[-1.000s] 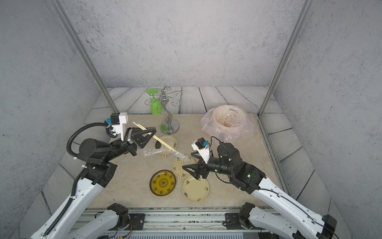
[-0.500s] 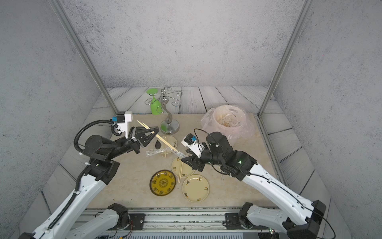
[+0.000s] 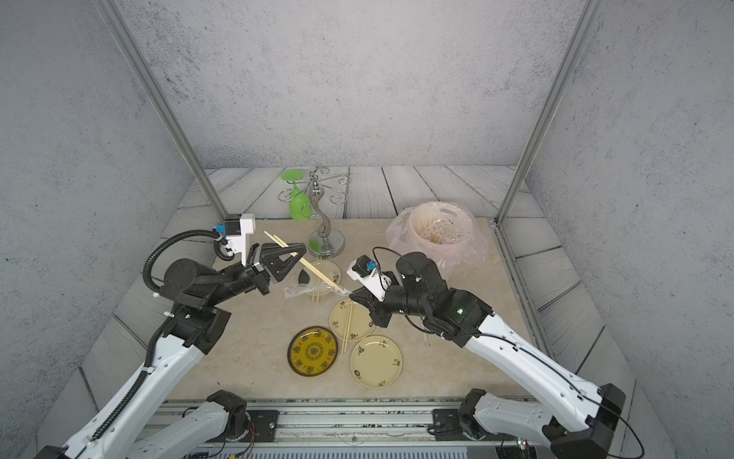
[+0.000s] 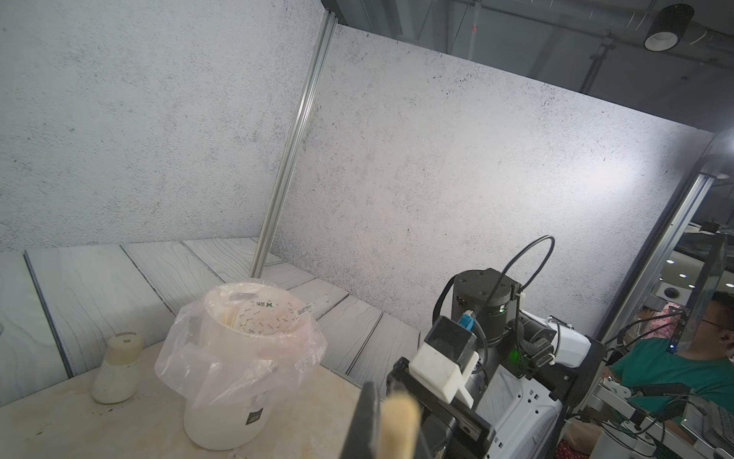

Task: Remove the packaging of disposable chopsticks
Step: Place the packet bag in the trash bin.

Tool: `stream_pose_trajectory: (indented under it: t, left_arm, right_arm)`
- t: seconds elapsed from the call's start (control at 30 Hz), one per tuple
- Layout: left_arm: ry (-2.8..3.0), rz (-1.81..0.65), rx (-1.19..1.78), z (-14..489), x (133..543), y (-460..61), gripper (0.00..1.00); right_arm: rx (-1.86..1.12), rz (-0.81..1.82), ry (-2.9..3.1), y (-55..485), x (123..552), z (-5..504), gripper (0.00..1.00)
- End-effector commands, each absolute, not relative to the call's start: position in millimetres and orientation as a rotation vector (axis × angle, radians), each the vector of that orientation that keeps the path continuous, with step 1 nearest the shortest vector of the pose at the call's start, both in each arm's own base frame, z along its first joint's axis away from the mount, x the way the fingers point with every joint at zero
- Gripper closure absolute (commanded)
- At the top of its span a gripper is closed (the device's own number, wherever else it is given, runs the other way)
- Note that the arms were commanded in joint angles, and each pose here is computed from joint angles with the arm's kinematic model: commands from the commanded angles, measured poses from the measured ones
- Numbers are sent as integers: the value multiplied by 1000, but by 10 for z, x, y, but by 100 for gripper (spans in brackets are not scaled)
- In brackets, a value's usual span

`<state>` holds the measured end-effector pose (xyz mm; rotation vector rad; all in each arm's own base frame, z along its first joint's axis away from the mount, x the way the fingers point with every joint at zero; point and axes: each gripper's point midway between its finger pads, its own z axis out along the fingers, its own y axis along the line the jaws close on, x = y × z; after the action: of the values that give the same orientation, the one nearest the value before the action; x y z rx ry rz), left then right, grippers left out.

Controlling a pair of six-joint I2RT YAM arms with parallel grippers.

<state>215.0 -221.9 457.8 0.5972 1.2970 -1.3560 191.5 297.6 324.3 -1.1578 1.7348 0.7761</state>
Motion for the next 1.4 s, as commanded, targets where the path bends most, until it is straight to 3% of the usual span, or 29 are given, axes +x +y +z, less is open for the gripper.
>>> stream_pose_trajectory:
  t: [0.0,0.33,0.43,0.73,0.97,1.1,1.37]
  left_arm:
    - [1257,-1279,584,4672,2129,-2129,100]
    - [1263,-1279,561,4672,2140,-2110,100]
    - [1261,-1272,558,4676,2140,-2102,100]
    - [1257,-1258,563,4682,2118,-2089,100]
    - [1268,-1236,561,4665,2130,-2078,100]
    - [1262,-1240,560,4678,2115,-2073,100]
    - [1257,-1233,563,4691,2099,-2065,100]
  right_arm:
    - [-1028,645,1745,2746,2051,3325,100]
    - [-452,51,1869,1530,2827,3424,100]
    - [-301,-24,1910,1138,3085,3523,100]
    - [-106,-391,2044,244,3781,3552,98]
    - [-51,-526,2095,-22,3826,3532,94]
    - [-54,-541,2105,-68,3790,3528,97]
    - [-101,-618,2183,-83,3925,3339,91]
